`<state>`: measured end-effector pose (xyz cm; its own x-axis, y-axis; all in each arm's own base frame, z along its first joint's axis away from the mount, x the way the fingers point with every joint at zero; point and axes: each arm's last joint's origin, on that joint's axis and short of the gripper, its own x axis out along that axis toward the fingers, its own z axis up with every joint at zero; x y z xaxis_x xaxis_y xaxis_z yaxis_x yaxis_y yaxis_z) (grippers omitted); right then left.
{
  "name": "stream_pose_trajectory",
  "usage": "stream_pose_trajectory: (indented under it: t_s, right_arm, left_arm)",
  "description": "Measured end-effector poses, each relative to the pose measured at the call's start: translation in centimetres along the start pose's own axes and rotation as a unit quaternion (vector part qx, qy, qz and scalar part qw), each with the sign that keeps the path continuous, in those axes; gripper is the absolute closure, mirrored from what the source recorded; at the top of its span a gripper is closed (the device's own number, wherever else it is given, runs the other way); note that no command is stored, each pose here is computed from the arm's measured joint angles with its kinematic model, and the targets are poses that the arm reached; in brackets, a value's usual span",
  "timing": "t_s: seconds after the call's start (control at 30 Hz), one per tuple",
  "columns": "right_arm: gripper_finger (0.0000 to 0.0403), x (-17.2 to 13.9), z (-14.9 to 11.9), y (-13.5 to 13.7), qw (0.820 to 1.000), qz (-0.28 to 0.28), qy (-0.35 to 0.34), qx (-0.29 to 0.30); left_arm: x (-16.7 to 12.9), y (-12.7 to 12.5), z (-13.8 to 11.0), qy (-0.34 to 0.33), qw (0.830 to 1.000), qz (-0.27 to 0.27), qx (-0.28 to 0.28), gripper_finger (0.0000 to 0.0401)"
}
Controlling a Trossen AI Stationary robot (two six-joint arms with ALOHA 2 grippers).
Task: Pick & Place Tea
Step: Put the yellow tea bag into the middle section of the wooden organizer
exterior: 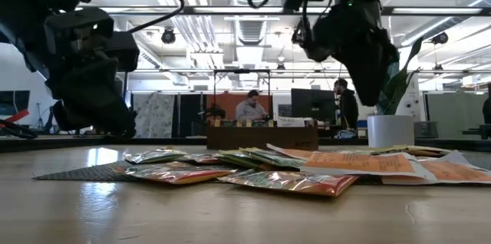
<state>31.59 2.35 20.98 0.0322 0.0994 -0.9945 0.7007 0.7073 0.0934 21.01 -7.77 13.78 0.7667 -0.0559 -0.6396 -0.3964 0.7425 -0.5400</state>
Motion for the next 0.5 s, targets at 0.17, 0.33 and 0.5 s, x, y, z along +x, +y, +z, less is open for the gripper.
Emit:
stream_pose_trajectory:
  t_s: [0.17,0.33,0.5]
  right_arm:
    - [0.0327,0.2,1.9,1.2,0.988,0.122,-0.096,0.026]
    - [0.0318,0.8,6.2,2.0,0.955,0.242,-0.168,0.031]
    - [0.0298,3.2,9.9,1.4,0.940,0.298,-0.164,0.002]
  left_arm:
    - [0.0,0.0,-0.2,0.032,0.999,-0.015,0.002,0.0317]
    - [0.0,0.0,-0.3,0.045,0.998,-0.021,-0.032,0.0317]
    - [0.4,0.3,-0.3,0.025,0.997,0.003,-0.075,0.0317]
